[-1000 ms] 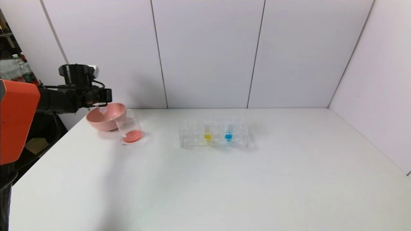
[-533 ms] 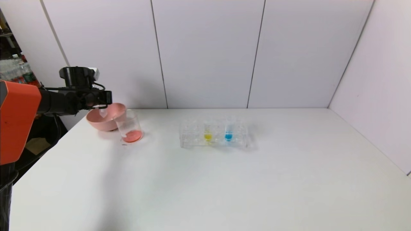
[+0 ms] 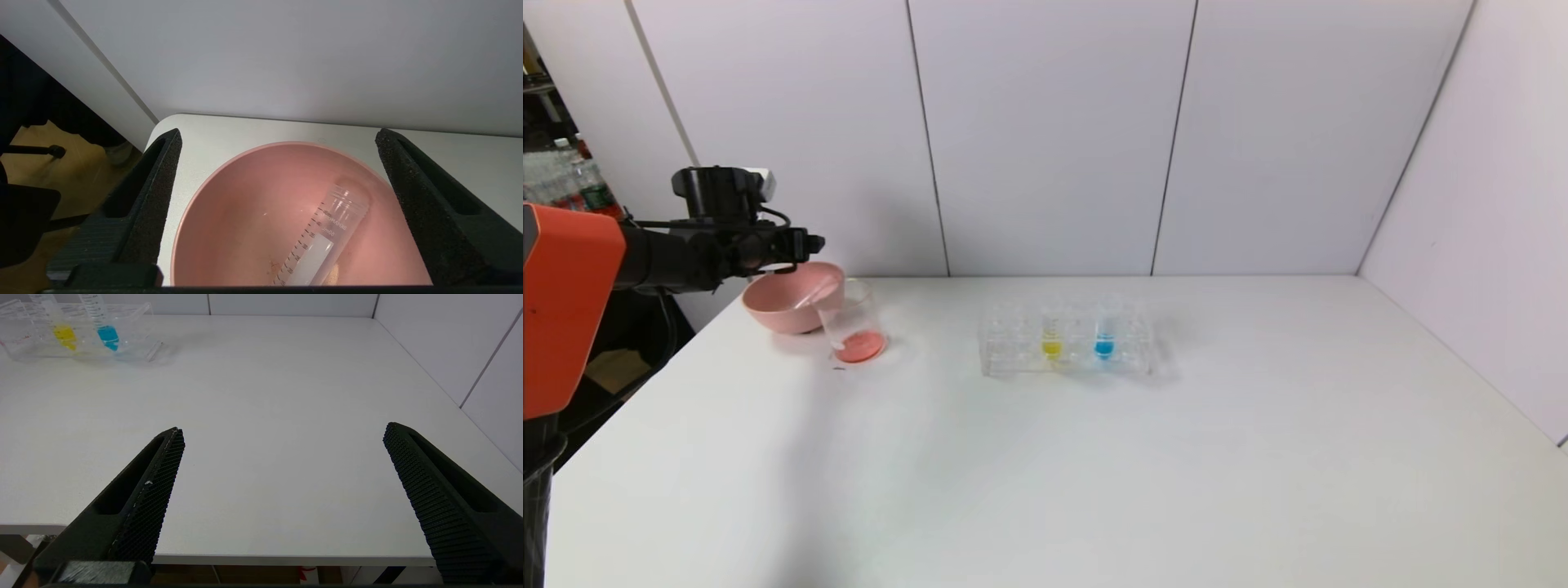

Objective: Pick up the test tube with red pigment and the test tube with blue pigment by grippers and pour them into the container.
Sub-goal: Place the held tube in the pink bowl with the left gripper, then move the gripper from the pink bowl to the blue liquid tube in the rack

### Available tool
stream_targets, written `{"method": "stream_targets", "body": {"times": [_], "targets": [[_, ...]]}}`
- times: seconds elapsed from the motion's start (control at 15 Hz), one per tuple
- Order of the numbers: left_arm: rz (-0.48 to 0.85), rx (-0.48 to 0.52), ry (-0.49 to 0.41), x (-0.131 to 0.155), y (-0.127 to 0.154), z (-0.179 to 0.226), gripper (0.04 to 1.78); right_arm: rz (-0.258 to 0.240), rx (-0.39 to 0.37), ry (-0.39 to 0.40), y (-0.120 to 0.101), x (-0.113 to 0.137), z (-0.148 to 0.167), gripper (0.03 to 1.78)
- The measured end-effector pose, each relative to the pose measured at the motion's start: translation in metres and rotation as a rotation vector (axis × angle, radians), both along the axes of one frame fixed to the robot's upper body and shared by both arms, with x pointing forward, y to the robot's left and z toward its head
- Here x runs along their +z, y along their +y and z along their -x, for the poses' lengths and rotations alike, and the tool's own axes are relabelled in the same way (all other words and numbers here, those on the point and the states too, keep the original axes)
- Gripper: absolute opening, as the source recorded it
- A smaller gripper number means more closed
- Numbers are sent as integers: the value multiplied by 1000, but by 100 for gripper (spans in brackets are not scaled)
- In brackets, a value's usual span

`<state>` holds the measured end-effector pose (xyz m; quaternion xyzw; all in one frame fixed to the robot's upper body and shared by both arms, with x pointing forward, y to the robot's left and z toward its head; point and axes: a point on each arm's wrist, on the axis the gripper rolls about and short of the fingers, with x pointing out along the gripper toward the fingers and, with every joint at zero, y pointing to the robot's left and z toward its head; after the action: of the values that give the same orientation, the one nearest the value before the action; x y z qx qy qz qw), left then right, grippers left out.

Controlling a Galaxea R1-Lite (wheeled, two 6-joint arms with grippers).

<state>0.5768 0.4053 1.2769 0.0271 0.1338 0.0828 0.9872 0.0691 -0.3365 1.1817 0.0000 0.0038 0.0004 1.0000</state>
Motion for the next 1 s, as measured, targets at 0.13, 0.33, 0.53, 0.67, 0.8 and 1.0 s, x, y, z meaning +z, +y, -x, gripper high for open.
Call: {"method": "stream_targets", "body": {"times": [0.13, 0.33, 0.53, 0.67, 0.8, 1.0], "targets": [[-4, -1, -27, 7, -1, 4, 177, 0, 0, 0, 0, 0, 0, 177], [-7, -4, -47, 20, -4, 16, 177, 0, 1, 0, 0, 0, 0, 177], [-6, -15, -72, 35, -12, 32, 176, 0, 0, 0, 0, 0, 0, 177], [9, -38, -90, 44, -22, 46, 176, 0, 0, 0, 0, 0, 0, 177], [18, -64, -103, 52, -32, 62, 176, 0, 0, 0, 0, 0, 0, 177], [25, -96, -117, 61, -47, 94, 176, 0, 0, 0, 0, 0, 0, 177]]}}
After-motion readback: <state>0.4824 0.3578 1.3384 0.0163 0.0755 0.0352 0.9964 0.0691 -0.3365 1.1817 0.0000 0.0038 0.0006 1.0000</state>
